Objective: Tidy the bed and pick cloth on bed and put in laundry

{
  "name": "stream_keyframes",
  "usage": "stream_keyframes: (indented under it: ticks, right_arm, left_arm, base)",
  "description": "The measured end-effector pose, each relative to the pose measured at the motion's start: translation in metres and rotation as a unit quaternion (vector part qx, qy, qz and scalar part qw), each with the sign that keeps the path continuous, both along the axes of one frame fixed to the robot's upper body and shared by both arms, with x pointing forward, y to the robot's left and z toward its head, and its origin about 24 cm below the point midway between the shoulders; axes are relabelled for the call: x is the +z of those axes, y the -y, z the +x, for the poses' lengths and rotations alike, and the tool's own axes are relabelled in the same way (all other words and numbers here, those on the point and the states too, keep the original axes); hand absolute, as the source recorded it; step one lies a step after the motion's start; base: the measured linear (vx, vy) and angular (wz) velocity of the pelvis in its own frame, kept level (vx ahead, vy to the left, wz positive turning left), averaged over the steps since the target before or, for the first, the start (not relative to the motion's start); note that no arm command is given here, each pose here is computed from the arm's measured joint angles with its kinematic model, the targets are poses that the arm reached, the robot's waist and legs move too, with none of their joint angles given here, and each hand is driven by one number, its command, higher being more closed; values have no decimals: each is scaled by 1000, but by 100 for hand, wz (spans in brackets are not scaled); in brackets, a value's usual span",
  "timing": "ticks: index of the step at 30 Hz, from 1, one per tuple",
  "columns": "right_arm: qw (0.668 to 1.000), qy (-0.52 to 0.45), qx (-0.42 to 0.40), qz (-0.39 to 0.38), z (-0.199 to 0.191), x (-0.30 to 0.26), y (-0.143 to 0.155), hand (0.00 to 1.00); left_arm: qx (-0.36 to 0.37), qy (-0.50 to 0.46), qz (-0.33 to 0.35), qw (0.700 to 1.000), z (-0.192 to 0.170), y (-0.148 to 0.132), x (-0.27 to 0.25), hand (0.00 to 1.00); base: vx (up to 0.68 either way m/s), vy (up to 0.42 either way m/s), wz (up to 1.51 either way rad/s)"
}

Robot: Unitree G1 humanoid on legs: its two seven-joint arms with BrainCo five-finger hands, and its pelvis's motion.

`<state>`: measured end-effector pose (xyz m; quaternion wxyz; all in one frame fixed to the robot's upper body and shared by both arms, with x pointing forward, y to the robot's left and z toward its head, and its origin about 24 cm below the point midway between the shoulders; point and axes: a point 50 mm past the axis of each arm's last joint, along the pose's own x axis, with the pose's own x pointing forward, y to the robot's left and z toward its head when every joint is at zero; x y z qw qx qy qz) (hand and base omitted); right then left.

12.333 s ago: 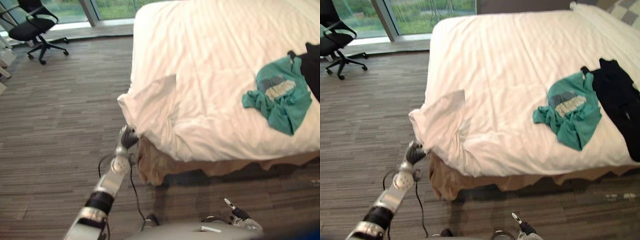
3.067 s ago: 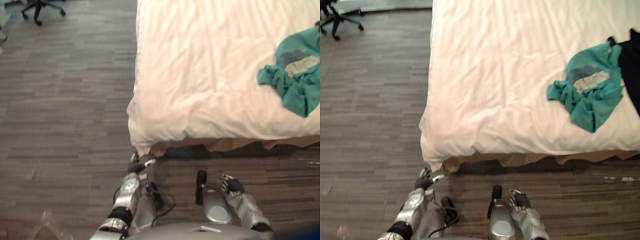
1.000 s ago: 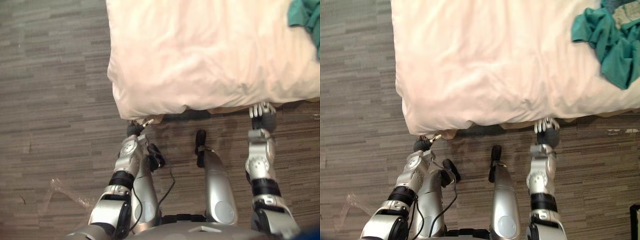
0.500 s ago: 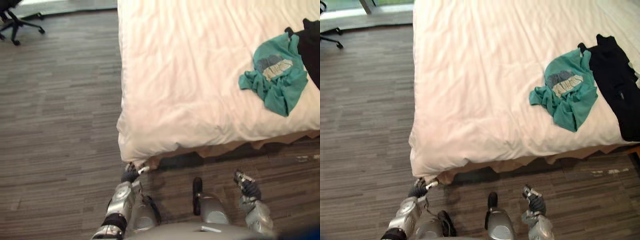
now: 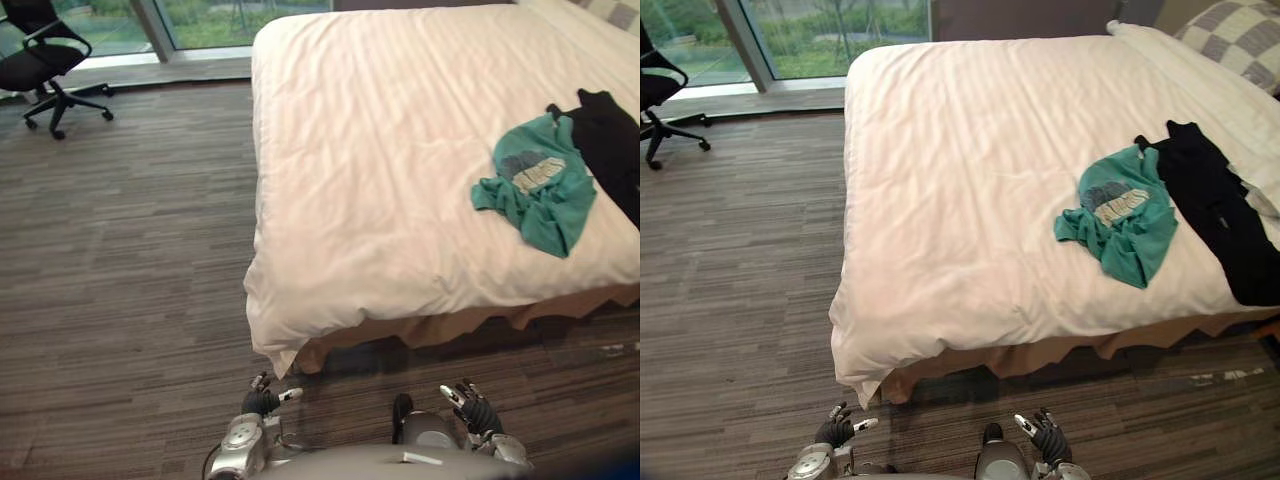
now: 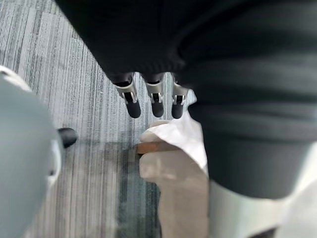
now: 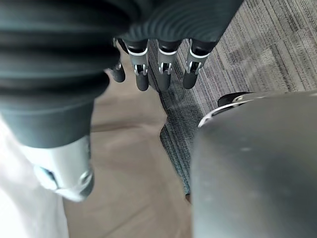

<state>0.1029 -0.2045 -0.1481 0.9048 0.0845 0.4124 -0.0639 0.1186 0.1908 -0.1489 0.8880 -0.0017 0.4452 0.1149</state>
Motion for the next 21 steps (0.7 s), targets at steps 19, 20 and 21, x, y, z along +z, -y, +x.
stream_keyframes:
  ticks: [19, 20, 21]
  right_arm:
    - [996, -69, 33, -50, -11, -5, 15, 0]
    - [994, -73, 55, -61, -10, -5, 15, 0]
    - [993, -75, 69, -67, -10, -5, 16, 0]
  left_arm:
    - [-35, -3, 38, 999, 7, 12, -1, 0]
    - [-26, -5, 41, 999, 3, 9, -2, 0]
    - [-17, -5, 39, 999, 0, 7, -2, 0]
  base:
    - [21, -21, -52]
    - [-15, 38, -142]
    - [-12, 49, -140]
